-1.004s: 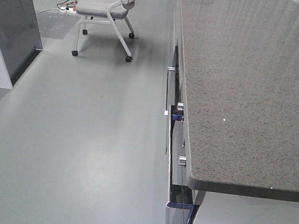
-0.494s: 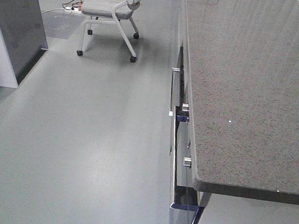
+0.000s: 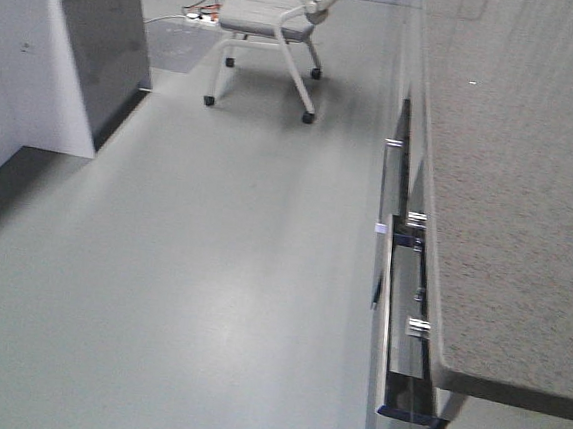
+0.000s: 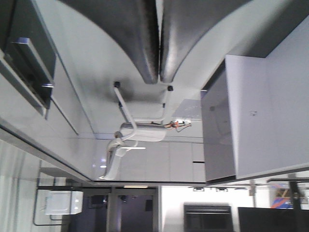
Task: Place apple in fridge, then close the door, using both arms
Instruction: 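Drive the base away from the counter, turning around the island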
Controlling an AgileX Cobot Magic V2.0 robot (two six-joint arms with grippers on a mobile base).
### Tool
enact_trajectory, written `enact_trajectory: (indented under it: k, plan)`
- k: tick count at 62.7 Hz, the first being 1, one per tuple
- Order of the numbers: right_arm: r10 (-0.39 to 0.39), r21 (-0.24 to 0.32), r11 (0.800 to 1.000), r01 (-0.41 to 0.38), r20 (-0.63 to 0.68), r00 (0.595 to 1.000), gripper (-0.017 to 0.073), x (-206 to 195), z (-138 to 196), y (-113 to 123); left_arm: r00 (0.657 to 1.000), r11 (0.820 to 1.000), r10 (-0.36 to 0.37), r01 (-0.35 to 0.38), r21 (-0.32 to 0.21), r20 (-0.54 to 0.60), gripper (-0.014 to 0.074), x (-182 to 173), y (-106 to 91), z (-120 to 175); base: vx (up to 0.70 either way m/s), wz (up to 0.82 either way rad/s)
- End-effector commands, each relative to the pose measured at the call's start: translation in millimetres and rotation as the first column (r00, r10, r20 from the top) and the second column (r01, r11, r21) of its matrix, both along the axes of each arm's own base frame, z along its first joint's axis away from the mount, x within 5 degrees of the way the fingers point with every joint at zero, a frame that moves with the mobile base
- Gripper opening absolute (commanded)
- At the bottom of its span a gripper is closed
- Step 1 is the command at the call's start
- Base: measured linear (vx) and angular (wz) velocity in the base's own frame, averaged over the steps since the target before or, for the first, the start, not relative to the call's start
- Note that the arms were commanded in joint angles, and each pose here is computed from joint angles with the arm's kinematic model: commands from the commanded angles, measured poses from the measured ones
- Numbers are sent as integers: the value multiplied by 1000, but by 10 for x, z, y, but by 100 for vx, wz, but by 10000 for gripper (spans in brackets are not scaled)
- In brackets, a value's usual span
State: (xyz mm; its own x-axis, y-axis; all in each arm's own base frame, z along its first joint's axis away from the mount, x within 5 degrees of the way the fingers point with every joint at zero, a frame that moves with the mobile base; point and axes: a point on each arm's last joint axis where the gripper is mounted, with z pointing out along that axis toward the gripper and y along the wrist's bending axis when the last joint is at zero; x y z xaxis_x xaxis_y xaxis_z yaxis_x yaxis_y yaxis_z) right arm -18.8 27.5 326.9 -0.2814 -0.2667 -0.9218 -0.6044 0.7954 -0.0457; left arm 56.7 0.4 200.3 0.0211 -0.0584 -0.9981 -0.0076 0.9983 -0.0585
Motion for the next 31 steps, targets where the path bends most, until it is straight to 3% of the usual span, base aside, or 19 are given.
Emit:
enact_trajectory:
  k: [1,31]
  plan:
    - [-8,47,999,5,66,998,356,21,136,9,998,1000,7,-7,-6,69,-6,-7,5,4,1,32]
    - [-8,47,999,5,67,998,356,21,136,9,998,1000,7,-7,-6,69,-6,-7,5,4,1,37]
